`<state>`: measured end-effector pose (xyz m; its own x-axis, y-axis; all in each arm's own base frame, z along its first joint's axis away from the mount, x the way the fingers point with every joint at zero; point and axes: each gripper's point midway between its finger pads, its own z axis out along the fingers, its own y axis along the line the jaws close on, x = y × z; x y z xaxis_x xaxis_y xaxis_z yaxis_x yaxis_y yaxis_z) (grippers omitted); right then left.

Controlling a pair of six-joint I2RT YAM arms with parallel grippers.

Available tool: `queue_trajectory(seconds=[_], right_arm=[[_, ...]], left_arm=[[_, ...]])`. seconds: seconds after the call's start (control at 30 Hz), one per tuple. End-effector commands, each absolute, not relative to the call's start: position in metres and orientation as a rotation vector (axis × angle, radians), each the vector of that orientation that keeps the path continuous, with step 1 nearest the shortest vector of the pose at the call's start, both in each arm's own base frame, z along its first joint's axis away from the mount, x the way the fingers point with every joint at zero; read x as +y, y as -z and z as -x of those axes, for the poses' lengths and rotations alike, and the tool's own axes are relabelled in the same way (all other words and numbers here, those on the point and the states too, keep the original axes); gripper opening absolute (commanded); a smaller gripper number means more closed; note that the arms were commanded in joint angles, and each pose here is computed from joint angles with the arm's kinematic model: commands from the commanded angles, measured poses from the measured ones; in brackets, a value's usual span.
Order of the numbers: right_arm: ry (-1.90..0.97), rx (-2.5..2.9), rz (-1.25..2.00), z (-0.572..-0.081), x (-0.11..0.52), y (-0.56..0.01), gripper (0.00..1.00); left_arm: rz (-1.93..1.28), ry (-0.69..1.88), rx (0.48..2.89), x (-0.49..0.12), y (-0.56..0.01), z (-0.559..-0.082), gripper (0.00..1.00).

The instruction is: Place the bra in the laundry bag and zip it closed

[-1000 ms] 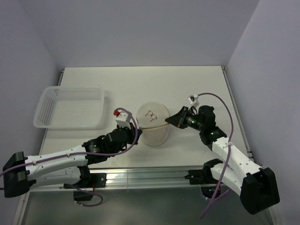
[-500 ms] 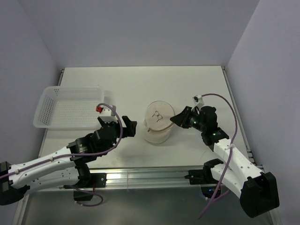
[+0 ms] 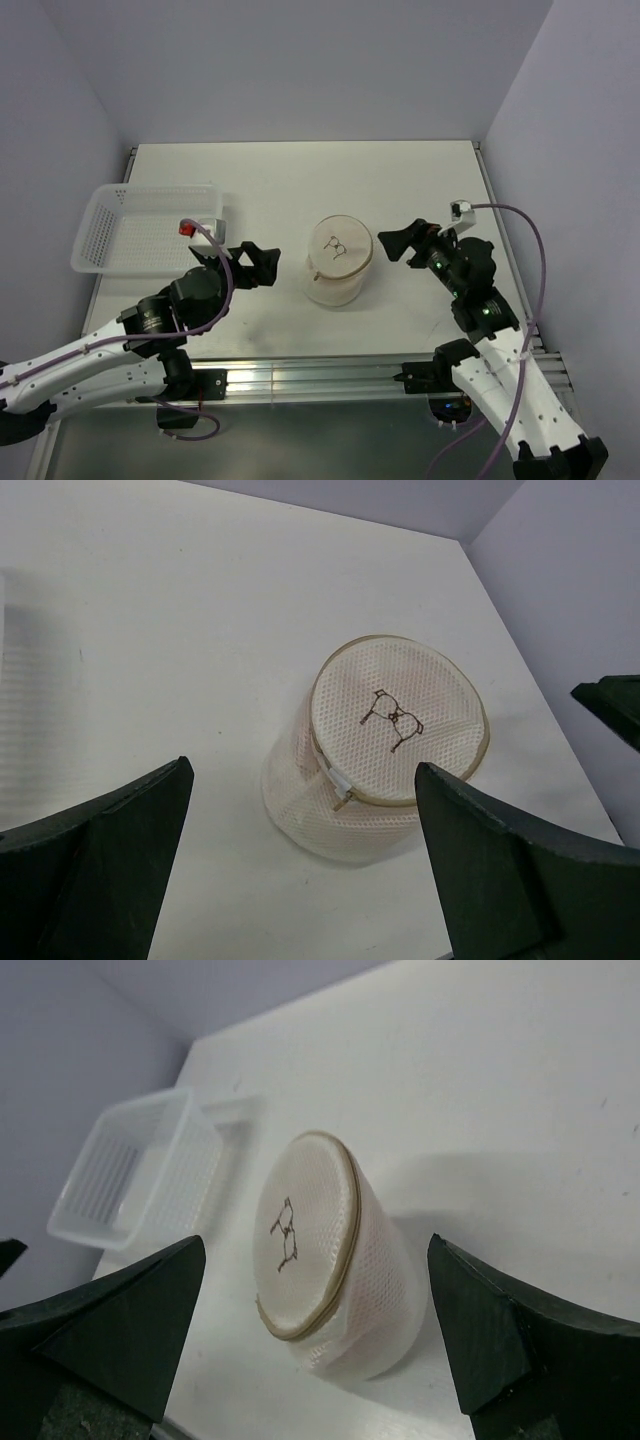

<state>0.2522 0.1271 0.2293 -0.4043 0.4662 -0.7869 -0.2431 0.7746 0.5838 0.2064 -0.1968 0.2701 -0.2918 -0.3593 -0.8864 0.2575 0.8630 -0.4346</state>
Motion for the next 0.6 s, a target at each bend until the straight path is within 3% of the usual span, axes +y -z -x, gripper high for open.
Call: queue_trajectory(seconds=[0.0,0.13,0.57], right_arm=[[-0.643,1.700,-0.240,-0.249,0.096,-0.270,1.00],[-0.615,1.576,-0.286,-0.237,0.079,-0.297,1.00],[-0.570,1.522,-0.366,-0.233,0.062,-0.295,1.00]], left_arm=[[0.067,0.657,1.697,-0.193,-0.300,-0.203,0.99],[0.067,0.674,1.673,-0.188,-0.308,-0.201,0.99],[0.065,0.668,1.660,-0.185,-0.307,-0.201,0.99]])
